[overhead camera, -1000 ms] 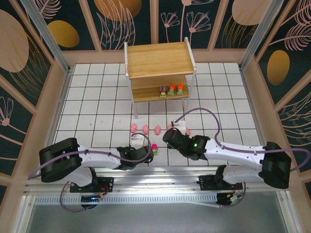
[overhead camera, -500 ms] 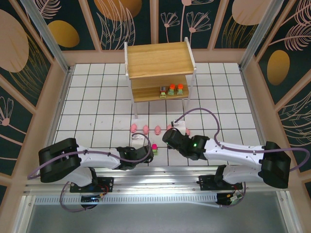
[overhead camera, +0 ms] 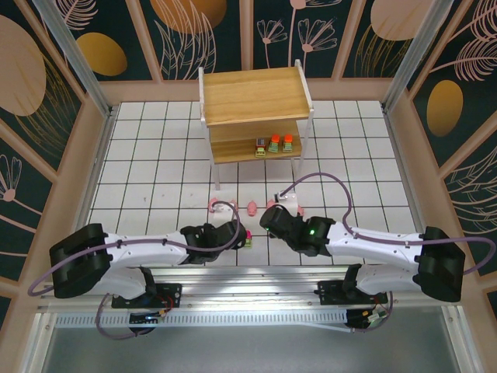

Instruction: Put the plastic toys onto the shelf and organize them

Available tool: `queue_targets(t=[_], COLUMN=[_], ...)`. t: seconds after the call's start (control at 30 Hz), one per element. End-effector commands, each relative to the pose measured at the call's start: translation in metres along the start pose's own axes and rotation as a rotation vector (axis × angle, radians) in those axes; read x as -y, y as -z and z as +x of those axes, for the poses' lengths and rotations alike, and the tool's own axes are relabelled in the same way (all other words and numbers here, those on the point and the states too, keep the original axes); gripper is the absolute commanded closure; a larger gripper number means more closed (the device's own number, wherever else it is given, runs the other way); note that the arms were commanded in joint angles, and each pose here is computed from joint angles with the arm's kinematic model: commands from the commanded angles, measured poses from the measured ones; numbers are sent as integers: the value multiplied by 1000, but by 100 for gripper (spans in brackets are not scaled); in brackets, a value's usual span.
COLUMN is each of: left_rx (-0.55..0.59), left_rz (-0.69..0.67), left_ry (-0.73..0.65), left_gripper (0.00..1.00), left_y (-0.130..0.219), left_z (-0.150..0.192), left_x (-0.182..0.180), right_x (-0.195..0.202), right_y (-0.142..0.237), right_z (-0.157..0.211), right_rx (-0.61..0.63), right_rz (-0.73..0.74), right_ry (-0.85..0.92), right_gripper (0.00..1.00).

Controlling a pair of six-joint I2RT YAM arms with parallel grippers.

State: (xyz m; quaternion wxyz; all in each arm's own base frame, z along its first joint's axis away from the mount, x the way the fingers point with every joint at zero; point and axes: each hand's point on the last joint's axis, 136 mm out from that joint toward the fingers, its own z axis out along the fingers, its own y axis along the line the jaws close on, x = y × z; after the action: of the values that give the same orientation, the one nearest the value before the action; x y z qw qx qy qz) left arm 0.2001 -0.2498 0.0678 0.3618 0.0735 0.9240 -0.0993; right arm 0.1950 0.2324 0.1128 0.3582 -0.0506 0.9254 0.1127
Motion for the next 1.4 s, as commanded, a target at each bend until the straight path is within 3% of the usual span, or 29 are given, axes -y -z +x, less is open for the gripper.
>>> queue_targets(t=[0.0,0.73,1.37], left_rx=[45,175,252], left_rz=[-22,7,9], left_ry=[-30,-9,31], left_gripper=[88,89,89], left_y=[9,-6,-23], left_z=[-26,-163,-230], left_x=[0,13,28], right_x=[4,10,15], right_y=[10,15,17], right_z=[-13,-30,-35], right_rx=[45,76,81], right_rz=[20,29,35], right_ry=[-20,-32,-41], right_gripper=[81,81,81])
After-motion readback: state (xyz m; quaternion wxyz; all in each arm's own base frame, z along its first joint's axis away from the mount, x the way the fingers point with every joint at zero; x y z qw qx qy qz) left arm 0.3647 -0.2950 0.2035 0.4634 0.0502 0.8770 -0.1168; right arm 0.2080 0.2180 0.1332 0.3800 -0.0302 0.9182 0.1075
